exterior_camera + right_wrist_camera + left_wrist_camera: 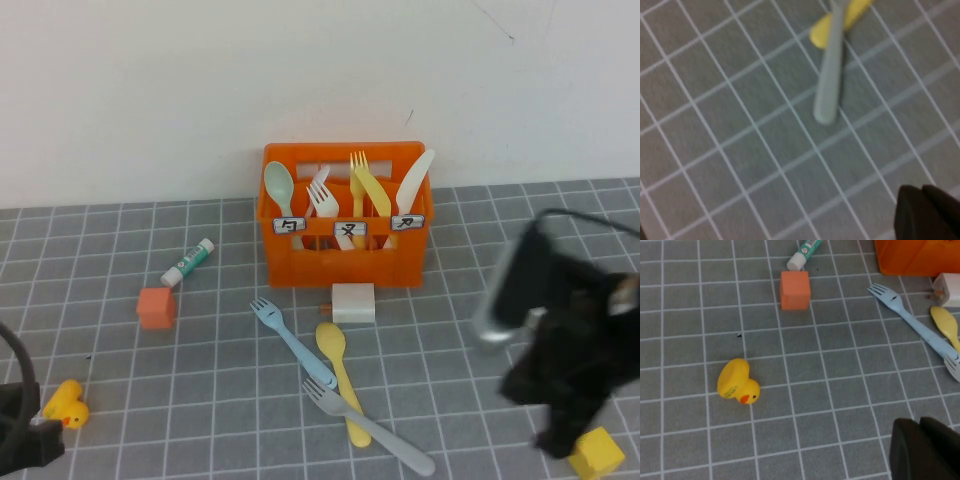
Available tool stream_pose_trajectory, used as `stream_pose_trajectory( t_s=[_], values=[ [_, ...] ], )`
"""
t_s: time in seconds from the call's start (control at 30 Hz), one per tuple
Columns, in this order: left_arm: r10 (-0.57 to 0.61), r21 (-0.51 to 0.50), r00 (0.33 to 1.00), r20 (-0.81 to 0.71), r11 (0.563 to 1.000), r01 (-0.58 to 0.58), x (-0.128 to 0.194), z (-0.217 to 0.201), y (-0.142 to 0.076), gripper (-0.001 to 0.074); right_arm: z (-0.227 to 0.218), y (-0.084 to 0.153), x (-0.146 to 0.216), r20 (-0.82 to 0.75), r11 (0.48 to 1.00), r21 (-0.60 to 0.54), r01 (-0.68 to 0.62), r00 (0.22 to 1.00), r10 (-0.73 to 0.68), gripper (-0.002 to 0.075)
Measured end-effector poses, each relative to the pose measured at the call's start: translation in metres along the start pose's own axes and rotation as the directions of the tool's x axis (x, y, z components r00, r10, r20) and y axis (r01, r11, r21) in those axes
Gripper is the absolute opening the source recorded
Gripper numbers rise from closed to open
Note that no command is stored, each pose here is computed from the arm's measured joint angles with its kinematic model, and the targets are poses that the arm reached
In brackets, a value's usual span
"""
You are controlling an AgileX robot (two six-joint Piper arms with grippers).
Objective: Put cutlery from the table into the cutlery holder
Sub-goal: Pick up the fork
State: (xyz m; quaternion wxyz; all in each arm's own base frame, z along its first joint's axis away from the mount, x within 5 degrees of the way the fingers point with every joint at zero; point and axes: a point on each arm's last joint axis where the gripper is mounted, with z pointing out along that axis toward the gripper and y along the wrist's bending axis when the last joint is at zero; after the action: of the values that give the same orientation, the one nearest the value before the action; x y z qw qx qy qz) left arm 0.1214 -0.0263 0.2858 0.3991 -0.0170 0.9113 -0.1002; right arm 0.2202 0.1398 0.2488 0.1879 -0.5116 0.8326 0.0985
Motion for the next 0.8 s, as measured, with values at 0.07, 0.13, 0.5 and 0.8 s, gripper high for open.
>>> stream_pose_trajectory(
  t_s=[0.07, 0.13, 0.5, 0.8],
  values=[
    [0.0, 0.0, 1.0, 0.0, 1.0, 0.0, 0.0, 0.0, 0.0, 0.0, 0.019, 0.007, -0.018, -0.01, 0.998, -0.013, 0.056, 0.998, -0.056, -0.0001],
    [0.0, 0.0, 1.0, 0.0, 1.0, 0.0, 0.0, 0.0, 0.0, 0.0, 0.038, 0.013, -0.035, -0.013, 0.995, -0.022, 0.097, 0.995, -0.098, -0.0001],
    [-0.005, -0.011, 0.999, -0.053, 1.0, 0.004, 0.015, 0.01, 0.004, 0.0, 0.11, 0.011, -0.073, -0.042, 0.97, -0.074, 0.231, 0.971, -0.235, 0.0058],
    [-0.017, 0.003, 0.999, -0.035, 1.0, 0.018, 0.013, 0.01, 0.002, -0.0001, 0.145, 0.008, -0.075, -0.057, 0.964, -0.118, 0.237, 0.968, -0.245, 0.0495]
  ],
)
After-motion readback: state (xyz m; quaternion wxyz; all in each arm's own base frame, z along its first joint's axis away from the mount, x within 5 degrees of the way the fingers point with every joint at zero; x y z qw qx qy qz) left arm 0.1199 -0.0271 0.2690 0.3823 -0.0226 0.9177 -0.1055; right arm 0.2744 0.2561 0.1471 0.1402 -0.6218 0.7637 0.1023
